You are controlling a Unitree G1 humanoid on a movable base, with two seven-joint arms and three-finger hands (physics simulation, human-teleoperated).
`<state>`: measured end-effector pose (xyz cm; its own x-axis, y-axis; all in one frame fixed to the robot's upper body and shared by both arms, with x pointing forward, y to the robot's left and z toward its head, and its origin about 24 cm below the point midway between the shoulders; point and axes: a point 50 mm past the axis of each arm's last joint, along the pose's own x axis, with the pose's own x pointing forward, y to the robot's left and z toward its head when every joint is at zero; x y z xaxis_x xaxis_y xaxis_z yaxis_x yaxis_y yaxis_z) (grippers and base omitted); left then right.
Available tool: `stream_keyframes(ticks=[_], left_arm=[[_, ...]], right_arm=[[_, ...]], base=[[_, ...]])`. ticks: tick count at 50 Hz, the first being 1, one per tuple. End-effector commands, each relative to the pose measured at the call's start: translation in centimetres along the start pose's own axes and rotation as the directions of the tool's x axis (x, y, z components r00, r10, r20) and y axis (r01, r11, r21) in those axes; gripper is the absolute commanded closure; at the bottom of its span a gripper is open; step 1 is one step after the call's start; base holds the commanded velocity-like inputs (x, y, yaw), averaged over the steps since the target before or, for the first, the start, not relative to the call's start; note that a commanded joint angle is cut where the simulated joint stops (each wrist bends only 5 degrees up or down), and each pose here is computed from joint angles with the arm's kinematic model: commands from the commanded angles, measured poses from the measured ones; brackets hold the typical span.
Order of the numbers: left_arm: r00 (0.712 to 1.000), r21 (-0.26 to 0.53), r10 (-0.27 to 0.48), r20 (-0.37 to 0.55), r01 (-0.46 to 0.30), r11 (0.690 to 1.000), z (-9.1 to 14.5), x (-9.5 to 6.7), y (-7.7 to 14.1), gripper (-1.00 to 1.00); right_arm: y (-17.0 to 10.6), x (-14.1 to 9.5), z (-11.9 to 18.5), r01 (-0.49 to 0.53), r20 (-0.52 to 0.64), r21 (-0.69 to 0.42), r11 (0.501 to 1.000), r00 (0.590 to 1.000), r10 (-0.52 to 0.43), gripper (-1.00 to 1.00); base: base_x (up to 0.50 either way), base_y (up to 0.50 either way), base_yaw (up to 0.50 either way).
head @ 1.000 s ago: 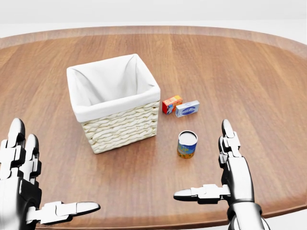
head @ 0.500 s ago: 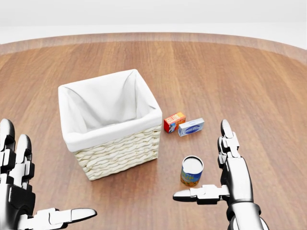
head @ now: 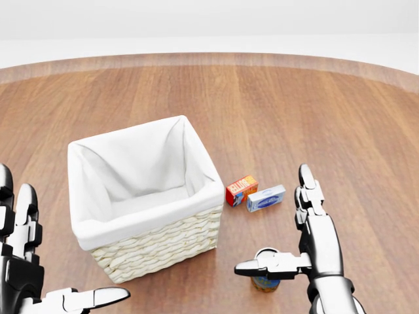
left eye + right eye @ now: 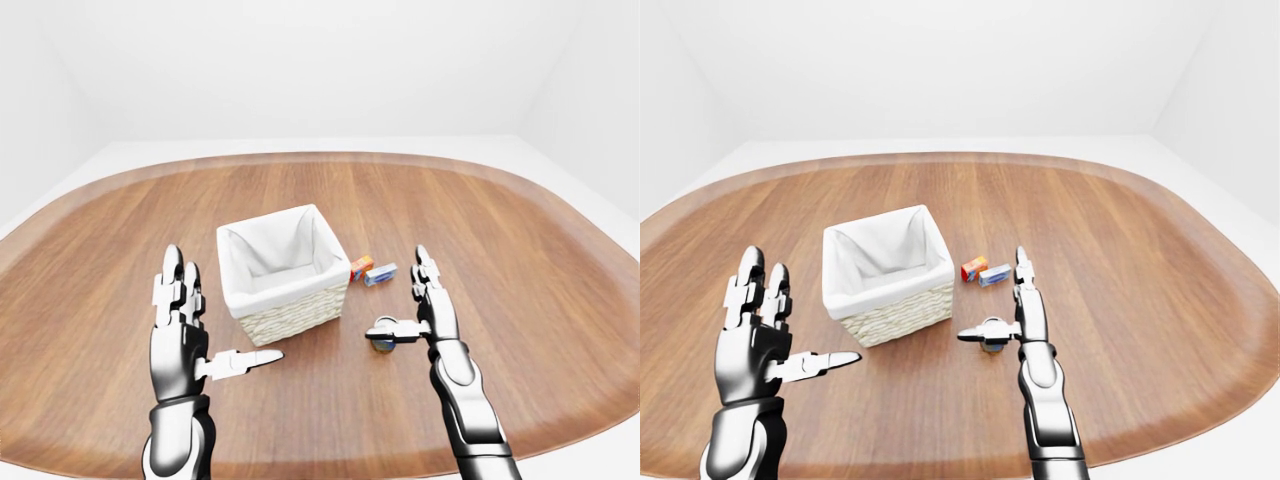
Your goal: Pick up the alphabet soup and put it in the basket.
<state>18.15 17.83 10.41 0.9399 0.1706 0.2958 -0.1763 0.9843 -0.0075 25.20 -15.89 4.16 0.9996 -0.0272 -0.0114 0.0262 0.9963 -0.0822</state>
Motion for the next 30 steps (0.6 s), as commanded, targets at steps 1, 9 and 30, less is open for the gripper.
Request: stream_keyframes(ticks=[1,9,30], left_arm=[[1.000,0.003,-0.003,-0.010,0.003,1.000,-0.2,-0.1,-0.1,-1.00],[1.000,0.010,-0.013,-0.020,0.013,1.000,-0.5,0.0,-0.4,-1.00],[0.999,0.018,-0.025,-0.031,0.025,1.000,-0.9,0.2,-0.9,-1.00]], right_arm=[[0.2,0.0,-0.3,-0.007,-0.001,0.000,1.000,1.000,0.007,-1.00],[0.1,0.5,-0.7,0.000,0.004,0.008,1.000,1.000,0.000,-1.00],[-1.4,2.6,-6.8,0.043,-0.267,-0.061,0.997,0.962,-0.058,-1.00]], base=[[0.00,0.00,0.00],[0.00,0.00,0.00],[0.00,0.00,0.00]])
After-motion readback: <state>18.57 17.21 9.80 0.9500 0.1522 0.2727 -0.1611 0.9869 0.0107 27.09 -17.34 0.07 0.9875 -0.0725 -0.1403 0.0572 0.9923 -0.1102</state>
